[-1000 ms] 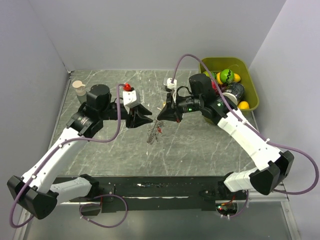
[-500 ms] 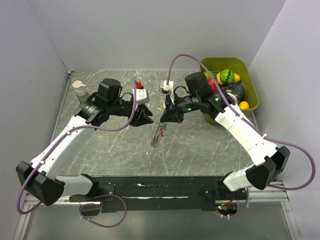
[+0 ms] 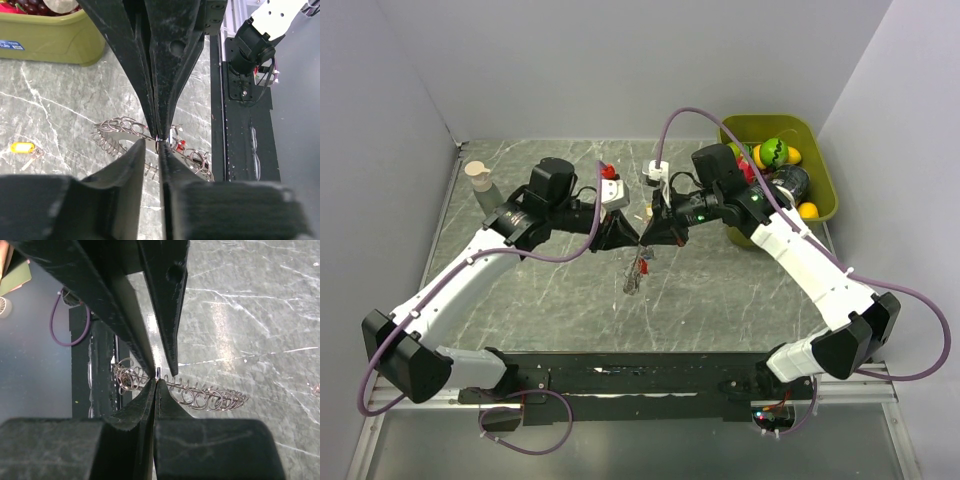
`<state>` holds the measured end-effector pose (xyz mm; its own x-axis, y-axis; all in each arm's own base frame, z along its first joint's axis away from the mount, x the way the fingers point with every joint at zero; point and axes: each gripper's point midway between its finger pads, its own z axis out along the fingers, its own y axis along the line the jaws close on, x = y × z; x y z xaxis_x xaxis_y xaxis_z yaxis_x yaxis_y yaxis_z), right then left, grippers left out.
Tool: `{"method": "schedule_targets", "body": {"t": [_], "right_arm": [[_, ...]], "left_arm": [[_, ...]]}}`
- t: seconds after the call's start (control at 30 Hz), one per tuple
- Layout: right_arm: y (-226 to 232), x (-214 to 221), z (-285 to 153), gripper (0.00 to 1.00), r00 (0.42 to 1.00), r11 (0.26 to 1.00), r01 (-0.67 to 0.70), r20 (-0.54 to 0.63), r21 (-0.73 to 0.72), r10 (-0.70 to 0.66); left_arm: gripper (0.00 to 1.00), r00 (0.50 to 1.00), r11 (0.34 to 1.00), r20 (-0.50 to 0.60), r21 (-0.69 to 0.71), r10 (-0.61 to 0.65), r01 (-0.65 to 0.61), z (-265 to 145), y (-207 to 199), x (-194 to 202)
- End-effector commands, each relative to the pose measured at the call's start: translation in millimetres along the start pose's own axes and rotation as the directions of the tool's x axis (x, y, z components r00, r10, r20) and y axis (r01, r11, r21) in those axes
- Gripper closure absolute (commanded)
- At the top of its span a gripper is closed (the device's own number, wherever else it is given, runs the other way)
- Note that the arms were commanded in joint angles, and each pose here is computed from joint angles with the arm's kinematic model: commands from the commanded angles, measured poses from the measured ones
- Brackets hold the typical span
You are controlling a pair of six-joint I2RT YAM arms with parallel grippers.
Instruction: Put the keys on the keyring
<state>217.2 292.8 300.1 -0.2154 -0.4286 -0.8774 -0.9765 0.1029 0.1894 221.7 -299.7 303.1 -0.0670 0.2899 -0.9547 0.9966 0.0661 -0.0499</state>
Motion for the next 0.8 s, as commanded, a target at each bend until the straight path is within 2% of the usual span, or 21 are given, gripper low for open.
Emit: {"method": "schedule_targets", "body": {"t": [0.0,0.17,0.4,0.43,0.47,0.5,0.53,0.57,0.6,0.67,0.7,0.77], "right_arm": [[7.5,-25.2,-7.9,1.00,0.994,0.997,0.074,0.083,-0.005,-0.073],[8.2,-27.6,-9.6,1.00,0.992,0.997,0.080,0.093,-0.001,-0.080],[3.9,-28.0,-9.9,1.00,0.992,0.997,0.063,0.103,0.033,-0.066],[2.3,-36.0,-13.1,0.99,0.987,0.995,0.084,0.132,0.060,-0.091],[-2.2,-38.4,-15.3,0.86,0.985,0.992,0.079,0.144,0.097,-0.092],[-4.2,-32.8,-13.1,0.77,0.987,0.994,0.037,0.150,0.105,-0.052],[-3.9,-39.2,-21.2,0.69,0.981,0.990,0.039,0.183,0.139,-0.065],[-8.5,-48.9,-25.4,0.56,0.970,0.983,0.052,0.226,0.173,-0.091],[-9.1,-45.1,-25.3,0.50,0.968,0.984,0.018,0.245,0.176,-0.061],[-10.6,-58.1,-40.9,0.40,0.944,0.977,0.027,0.317,0.210,-0.094],[-7.0,-54.2,-41.5,0.37,0.941,0.983,0.009,0.331,0.181,-0.069],[-7.0,-59.3,-53.7,0.31,0.927,0.981,0.018,0.365,0.195,-0.090]], "left_arm": [[0.81,0.999,0.999,0.036,0.029,0.040,-0.041,2.7,-3.9,-12.3],[0.99,0.998,0.997,0.046,0.061,0.036,-0.039,4.0,-8.6,-12.9],[0.99,0.994,0.998,0.100,0.040,0.037,-0.041,3.6,-9.5,-19.7],[0.99,0.992,0.998,0.119,0.025,0.052,-0.055,0.5,-10.8,-24.0],[0.99,0.986,0.997,0.148,0.012,0.073,-0.076,1.6,-9.1,-25.4],[0.99,0.985,0.998,0.165,0.000,0.059,-0.060,0.8,-9.2,-26.9],[0.99,0.977,0.996,0.198,-0.020,0.084,-0.082,-4.3,-12.0,-35.1],[0.99,0.976,0.997,0.205,-0.027,0.071,-0.067,-3.5,-12.2,-27.5],[0.99,0.960,0.995,0.261,-0.052,0.099,-0.088,-5.6,-10.7,-40.7],[0.99,0.950,0.995,0.298,-0.071,0.091,-0.073,-9.5,-15.2,-38.1],[0.99,0.930,0.992,0.349,-0.085,0.118,-0.094,-13.3,-16.6,-49.8],[0.99,0.917,0.991,0.380,-0.098,0.120,-0.089,-16.8,-20.1,-47.0]]}}
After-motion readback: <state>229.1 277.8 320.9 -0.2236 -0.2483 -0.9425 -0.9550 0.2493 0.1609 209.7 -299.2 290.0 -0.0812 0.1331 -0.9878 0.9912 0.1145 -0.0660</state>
